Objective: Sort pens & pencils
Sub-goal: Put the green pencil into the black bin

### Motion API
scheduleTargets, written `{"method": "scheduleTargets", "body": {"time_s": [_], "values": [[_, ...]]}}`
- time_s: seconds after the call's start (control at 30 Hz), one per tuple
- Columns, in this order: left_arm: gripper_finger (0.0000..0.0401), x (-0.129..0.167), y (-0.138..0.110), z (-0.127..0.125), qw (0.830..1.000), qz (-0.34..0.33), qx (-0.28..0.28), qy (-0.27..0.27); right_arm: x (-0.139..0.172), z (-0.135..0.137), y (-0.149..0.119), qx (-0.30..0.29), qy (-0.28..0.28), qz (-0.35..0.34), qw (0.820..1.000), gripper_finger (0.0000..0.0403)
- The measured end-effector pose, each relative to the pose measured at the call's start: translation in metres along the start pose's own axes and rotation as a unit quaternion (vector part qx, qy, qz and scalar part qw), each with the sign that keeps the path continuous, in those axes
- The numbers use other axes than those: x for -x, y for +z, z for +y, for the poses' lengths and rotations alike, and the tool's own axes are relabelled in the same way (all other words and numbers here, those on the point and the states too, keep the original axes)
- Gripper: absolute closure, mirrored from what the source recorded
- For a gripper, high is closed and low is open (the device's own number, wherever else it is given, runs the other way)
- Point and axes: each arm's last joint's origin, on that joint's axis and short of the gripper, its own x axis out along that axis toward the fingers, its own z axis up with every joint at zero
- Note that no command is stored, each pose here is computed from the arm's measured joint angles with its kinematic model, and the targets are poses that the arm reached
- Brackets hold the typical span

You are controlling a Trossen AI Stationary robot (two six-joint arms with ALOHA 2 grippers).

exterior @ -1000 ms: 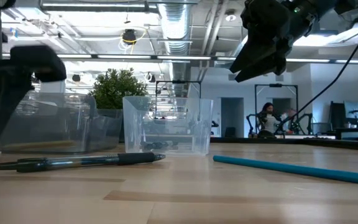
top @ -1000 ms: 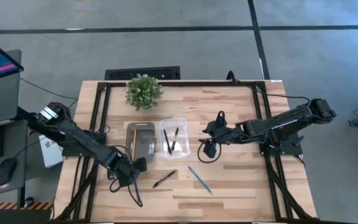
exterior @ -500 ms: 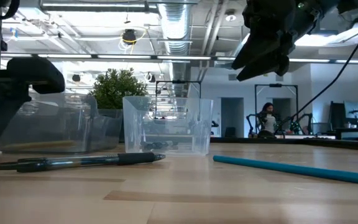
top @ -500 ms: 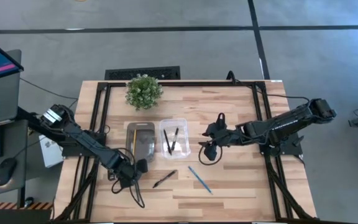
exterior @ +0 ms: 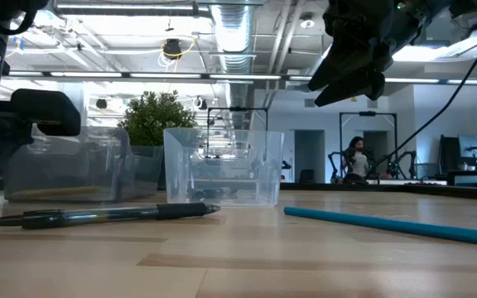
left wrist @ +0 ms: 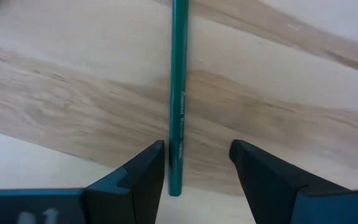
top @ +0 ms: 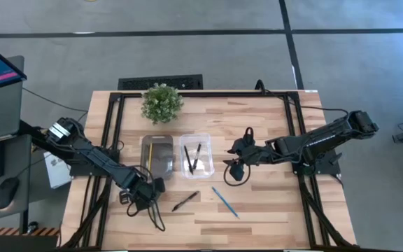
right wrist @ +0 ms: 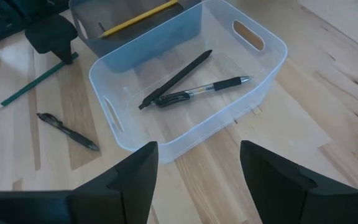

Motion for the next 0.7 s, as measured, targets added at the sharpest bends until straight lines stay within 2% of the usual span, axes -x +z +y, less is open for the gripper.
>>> {"method": "scheduleTargets", "body": {"time_s": [0.4, 0.7], "values": [[0.0274, -0.0002, -0.0002, -0.0013, 1.000, 0.003, 0.020, -0.002, 0.0000, 0.0014, 0.0023, -0.005, 0.007, -0.011, 1.000, 0.0154], [0.0296, -0.0006, 0.0010, 0.0003, 1.000, 0.003, 0.023, 0.016, 0.0000, 0.0014, 0.0023, -0.005, 0.007, -0.011, 1.000, 0.0154]]}}
